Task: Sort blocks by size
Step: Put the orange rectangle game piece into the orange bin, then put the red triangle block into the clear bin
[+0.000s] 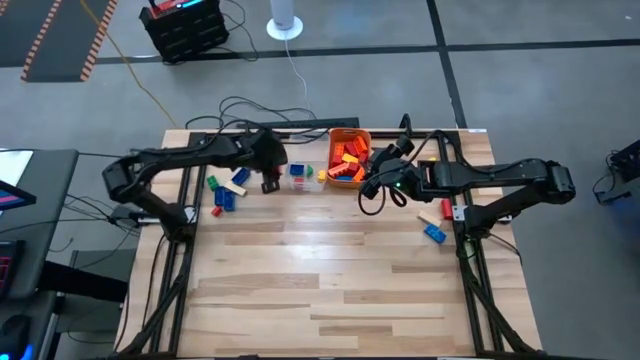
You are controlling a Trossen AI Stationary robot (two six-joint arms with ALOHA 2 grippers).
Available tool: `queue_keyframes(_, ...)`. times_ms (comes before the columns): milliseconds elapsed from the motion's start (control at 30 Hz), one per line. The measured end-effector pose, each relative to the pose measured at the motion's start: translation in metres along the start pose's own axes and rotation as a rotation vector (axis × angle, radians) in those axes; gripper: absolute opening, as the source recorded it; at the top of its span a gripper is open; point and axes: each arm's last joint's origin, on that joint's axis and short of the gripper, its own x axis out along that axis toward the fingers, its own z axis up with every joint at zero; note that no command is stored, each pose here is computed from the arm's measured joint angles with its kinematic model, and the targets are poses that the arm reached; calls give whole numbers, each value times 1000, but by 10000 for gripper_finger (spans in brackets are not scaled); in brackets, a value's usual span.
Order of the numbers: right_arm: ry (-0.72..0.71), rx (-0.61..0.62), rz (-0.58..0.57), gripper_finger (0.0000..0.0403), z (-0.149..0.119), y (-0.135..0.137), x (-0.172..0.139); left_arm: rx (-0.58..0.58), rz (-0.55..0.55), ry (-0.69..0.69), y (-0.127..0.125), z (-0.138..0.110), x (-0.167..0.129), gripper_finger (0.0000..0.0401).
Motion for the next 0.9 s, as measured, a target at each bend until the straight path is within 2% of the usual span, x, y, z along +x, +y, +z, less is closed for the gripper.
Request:
queue_keyframes(133,1,3,-4,260,0,-1,1,8,21,-137,-4,20,-15,202)
queue_keyframes(200,1,3,-4,260,0,-1,1,-5,-23,-226,-8,29,-16,203)
queue_keyframes(267,0,5,-4,260,0,-1,1,-27,-49,-309,-11,39,-14,203)
queue_keyframes(333,0,4,-4,260,0,-1,1,-63,-36,-337,-13,44,-5,206)
queue_keyframes(467,3,1,2,260,-1,1,-1,-93,27,-320,-10,45,14,227)
queue_keyframes(600,12,-8,2,260,-2,1,-1,-82,17,-230,-8,41,24,253)
queue_keyframes(733,19,-15,1,260,-3,0,-1,-35,-25,-122,-9,46,7,258)
queue_keyframes(900,20,-14,-1,260,-3,0,0,-62,-44,-2,-15,47,-25,260)
